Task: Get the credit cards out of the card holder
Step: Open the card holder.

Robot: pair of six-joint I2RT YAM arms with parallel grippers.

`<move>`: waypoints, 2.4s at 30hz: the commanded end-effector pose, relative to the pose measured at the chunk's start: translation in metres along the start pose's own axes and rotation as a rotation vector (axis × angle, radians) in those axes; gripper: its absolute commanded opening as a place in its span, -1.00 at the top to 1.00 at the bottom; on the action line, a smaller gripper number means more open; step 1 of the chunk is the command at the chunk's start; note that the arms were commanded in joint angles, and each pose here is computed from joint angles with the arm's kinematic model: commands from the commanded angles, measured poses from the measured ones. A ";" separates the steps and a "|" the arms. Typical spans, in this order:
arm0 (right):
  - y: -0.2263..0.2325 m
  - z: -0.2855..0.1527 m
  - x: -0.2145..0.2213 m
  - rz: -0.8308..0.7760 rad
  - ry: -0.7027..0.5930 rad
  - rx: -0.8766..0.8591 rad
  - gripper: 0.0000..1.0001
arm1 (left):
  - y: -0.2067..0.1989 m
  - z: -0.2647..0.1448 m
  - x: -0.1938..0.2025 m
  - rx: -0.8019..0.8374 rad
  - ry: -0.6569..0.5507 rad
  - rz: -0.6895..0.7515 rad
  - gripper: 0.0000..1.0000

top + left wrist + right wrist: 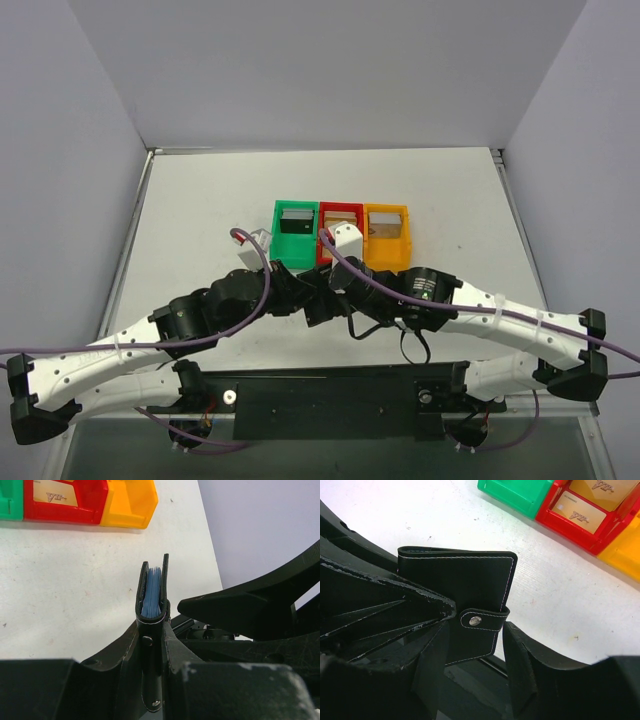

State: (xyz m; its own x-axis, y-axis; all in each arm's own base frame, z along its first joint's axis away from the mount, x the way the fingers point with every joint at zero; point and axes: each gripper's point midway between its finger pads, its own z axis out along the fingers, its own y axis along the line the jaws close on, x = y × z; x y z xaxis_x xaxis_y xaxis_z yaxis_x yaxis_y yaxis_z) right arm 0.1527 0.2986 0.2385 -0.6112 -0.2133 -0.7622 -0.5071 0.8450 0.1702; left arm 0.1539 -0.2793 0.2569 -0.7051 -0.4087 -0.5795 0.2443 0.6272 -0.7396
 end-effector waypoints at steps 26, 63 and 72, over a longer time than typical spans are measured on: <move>-0.033 0.012 0.013 -0.104 0.075 0.255 0.43 | -0.094 -0.037 -0.039 0.332 -0.038 -0.134 1.00; -0.045 -0.013 0.005 0.022 0.023 0.183 1.00 | -0.054 -0.031 -0.039 0.229 -0.066 -0.134 1.00; -0.044 -0.018 0.005 0.063 0.012 0.135 1.00 | -0.039 -0.027 -0.041 0.195 -0.070 -0.136 1.00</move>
State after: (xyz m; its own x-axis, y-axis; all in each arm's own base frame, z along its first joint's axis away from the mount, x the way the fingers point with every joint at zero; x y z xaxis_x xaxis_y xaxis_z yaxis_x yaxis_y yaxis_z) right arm 0.1542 0.2895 0.2541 -0.6431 -0.1158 -0.7570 -0.4383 0.8662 0.2398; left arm 0.1545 -0.2717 0.2787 -0.7201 -0.4607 -0.5188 0.2359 0.5407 -0.8075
